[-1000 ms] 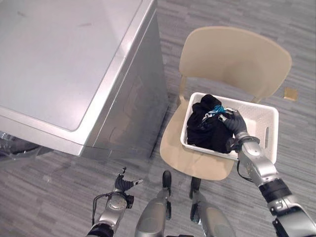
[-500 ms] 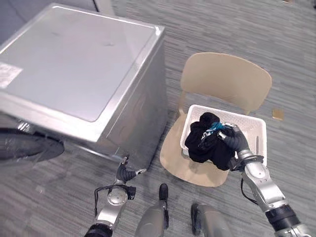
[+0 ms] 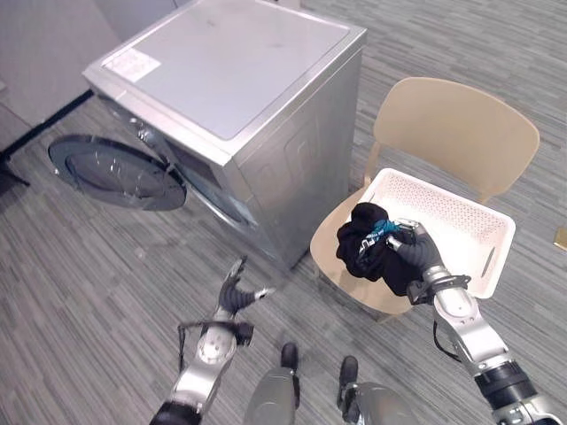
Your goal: Grab the laundry basket,head to the washer,open it,put in the laundry and shut it.
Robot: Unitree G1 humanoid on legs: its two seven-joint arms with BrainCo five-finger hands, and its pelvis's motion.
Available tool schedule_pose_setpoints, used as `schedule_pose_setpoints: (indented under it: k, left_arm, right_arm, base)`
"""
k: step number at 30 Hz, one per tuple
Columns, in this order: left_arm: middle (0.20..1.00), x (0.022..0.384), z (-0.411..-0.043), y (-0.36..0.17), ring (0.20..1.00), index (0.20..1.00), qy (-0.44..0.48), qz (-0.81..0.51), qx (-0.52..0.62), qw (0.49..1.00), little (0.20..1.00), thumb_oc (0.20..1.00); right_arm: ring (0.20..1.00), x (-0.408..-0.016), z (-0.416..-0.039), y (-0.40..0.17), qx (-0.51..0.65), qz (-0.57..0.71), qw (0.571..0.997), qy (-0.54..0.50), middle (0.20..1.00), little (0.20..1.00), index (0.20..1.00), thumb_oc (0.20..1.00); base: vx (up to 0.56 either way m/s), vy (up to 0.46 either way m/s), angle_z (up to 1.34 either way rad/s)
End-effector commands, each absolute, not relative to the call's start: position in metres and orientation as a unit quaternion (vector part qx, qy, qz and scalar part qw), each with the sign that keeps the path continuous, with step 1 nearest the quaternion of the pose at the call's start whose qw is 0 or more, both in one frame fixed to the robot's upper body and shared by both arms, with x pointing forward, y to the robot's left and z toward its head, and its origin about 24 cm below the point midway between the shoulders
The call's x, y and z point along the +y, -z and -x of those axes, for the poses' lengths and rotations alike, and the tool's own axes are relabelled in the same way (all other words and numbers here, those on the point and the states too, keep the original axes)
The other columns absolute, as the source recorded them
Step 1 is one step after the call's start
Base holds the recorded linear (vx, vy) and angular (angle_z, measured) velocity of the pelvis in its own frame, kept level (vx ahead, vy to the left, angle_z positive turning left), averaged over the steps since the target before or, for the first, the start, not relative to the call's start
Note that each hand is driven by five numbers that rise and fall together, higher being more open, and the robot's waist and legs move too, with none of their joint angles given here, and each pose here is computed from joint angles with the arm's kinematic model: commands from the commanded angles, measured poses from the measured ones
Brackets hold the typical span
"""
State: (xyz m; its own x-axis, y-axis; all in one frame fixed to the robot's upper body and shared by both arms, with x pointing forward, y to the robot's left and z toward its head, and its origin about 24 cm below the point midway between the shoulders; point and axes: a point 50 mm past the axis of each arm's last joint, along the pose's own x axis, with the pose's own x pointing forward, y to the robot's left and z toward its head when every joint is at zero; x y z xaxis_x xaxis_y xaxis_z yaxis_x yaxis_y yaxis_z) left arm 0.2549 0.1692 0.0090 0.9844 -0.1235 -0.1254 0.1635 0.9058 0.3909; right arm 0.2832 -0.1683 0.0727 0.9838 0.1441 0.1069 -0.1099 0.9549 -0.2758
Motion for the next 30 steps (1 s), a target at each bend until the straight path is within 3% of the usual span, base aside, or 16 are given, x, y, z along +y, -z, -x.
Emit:
schedule_pose_setpoints:
  k: [1, 6, 9, 15, 17, 18, 19, 20, 22, 30]
  left_arm:
    - [1.000, 0.143, -0.267, -0.038, 1.000, 1.000, 0.122, -0.245, -0.050, 0.960, 1.000, 1.000]
    - [1.000, 0.112, -0.278, -0.060, 1.000, 1.000, 0.176, -0.276, -0.112, 0.938, 1.000, 1.000]
    - [1.000, 0.078, -0.285, -0.079, 1.000, 1.000, 0.225, -0.305, -0.172, 0.909, 1.000, 1.000]
    - [1.000, 0.050, -0.293, -0.086, 1.000, 1.000, 0.235, -0.307, -0.193, 0.902, 1.000, 1.000]
    - [0.200, 0.045, -0.298, -0.088, 0.200, 0.200, 0.224, -0.313, -0.197, 0.901, 0.200, 0.200]
    - [0.200, 0.045, -0.299, -0.088, 0.200, 0.200, 0.224, -0.313, -0.197, 0.901, 0.200, 0.200]
    - [0.200, 0.048, -0.300, -0.089, 0.200, 0.200, 0.212, -0.320, -0.200, 0.902, 0.200, 0.200]
    - [0.200, 0.048, -0.300, -0.089, 0.200, 0.200, 0.212, -0.320, -0.199, 0.902, 0.200, 0.200]
    - [0.200, 0.064, -0.301, -0.087, 0.200, 0.200, 0.182, -0.310, -0.189, 0.914, 0.200, 0.200]
    - [0.200, 0.114, -0.291, -0.065, 0.200, 0.200, 0.110, -0.272, -0.121, 0.948, 0.200, 0.200]
  right_arm:
    - [0.200, -0.139, -0.290, -0.105, -0.150, 0.079, 0.980, -0.100, 0.200, 0.200, 0.200, 0.200]
    - [0.200, -0.111, -0.297, -0.115, -0.162, 0.044, 0.975, -0.144, 0.200, 0.200, 0.200, 0.200]
    - [0.200, -0.072, -0.300, -0.131, -0.178, -0.002, 0.963, -0.202, 0.200, 0.200, 0.200, 0.200]
    - [0.200, -0.031, -0.290, -0.132, -0.153, -0.098, 0.945, -0.272, 0.200, 0.200, 0.200, 0.200]
    - [0.200, -0.012, -0.278, -0.121, -0.109, -0.168, 0.929, -0.312, 0.200, 0.200, 0.200, 0.200]
    - [0.200, -0.012, -0.278, -0.121, -0.109, -0.168, 0.928, -0.313, 0.200, 0.200, 0.200, 0.200]
    - [0.438, -0.005, -0.273, -0.115, -0.087, -0.194, 0.919, -0.331, 0.438, 0.438, 0.438, 0.438]
    - [0.736, -0.005, -0.272, -0.115, -0.086, -0.195, 0.919, -0.331, 0.736, 0.736, 0.736, 0.736]
    - [1.000, 0.000, -0.264, -0.110, -0.078, -0.190, 0.909, -0.362, 1.000, 1.000, 1.000, 1.000]
    - [1.000, -0.038, -0.269, -0.109, -0.107, -0.116, 0.933, -0.323, 1.000, 1.000, 1.000, 1.000]
  base:
    - [0.04, 0.088, 0.32]
    - [0.03, 0.097, -0.19]
    - [0.01, 0.086, -0.12]
    - [0.00, 0.037, -0.15]
    - [0.00, 0.020, -0.09]
    - [0.01, 0.011, -0.09]
    - [0.01, 0.007, -0.06]
    - [0.01, 0.006, -0.05]
    - [0.01, -0.004, -0.09]
    - [0.01, -0.012, -0.02]
